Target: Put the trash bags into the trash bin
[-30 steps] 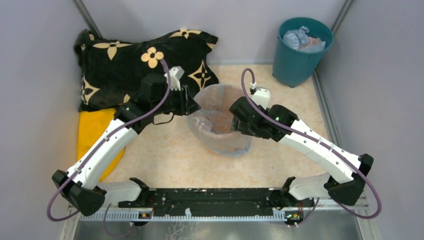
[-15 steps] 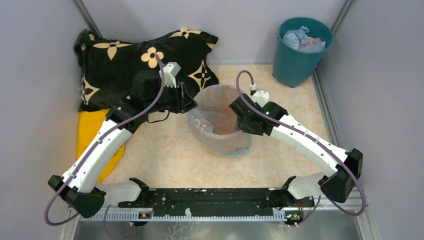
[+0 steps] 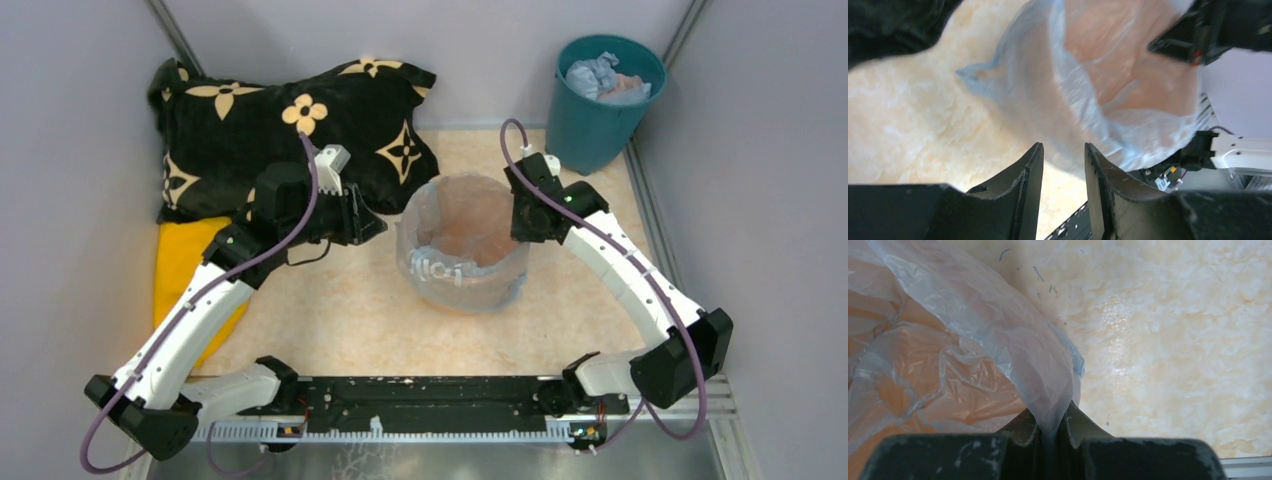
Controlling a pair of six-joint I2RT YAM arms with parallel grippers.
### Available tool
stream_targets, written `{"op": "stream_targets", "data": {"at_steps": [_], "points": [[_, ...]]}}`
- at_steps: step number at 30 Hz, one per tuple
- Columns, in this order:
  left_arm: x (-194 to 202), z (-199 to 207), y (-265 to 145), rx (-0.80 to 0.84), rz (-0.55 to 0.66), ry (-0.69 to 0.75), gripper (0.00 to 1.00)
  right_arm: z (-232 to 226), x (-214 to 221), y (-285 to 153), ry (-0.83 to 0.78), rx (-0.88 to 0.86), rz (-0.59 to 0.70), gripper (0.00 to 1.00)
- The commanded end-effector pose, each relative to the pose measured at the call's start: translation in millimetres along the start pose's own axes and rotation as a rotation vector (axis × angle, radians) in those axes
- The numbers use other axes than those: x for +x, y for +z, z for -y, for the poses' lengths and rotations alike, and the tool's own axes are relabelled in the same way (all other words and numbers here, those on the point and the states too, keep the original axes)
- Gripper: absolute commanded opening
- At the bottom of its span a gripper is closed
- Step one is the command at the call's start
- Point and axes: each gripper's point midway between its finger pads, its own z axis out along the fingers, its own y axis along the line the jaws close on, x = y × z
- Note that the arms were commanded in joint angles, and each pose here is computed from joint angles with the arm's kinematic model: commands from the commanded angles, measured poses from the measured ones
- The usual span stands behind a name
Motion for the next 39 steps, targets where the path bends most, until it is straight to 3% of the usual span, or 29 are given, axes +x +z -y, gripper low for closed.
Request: {"op": "stream_targets", "data": {"at_steps": [1, 9, 18, 30, 39], "points": [[17, -27, 12, -0.055, 0.001, -0.054, 0.43, 5, -30, -7, -0.076, -0.049, 0.061, 0.0], [56, -90, 30, -0.121, 0.035, -0.201, 0.42, 5, -38, 3, -0.169, -0.079, 0.101, 0.0], [104, -117, 82, -0.038, -0.083, -0.316, 0.38, -18, -43, 14, -0.276, -0.196, 0.12, 0.0], [98, -136, 110, -0.028, -0.098, -0.349, 0.39, -29, -45, 21, -0.301, -0.232, 0.104, 0.0], [116, -142, 119, -0.036, -0.185, -0.381, 0.55, -36, -49, 26, -0.3, -0.254, 0.102, 0.0]]}}
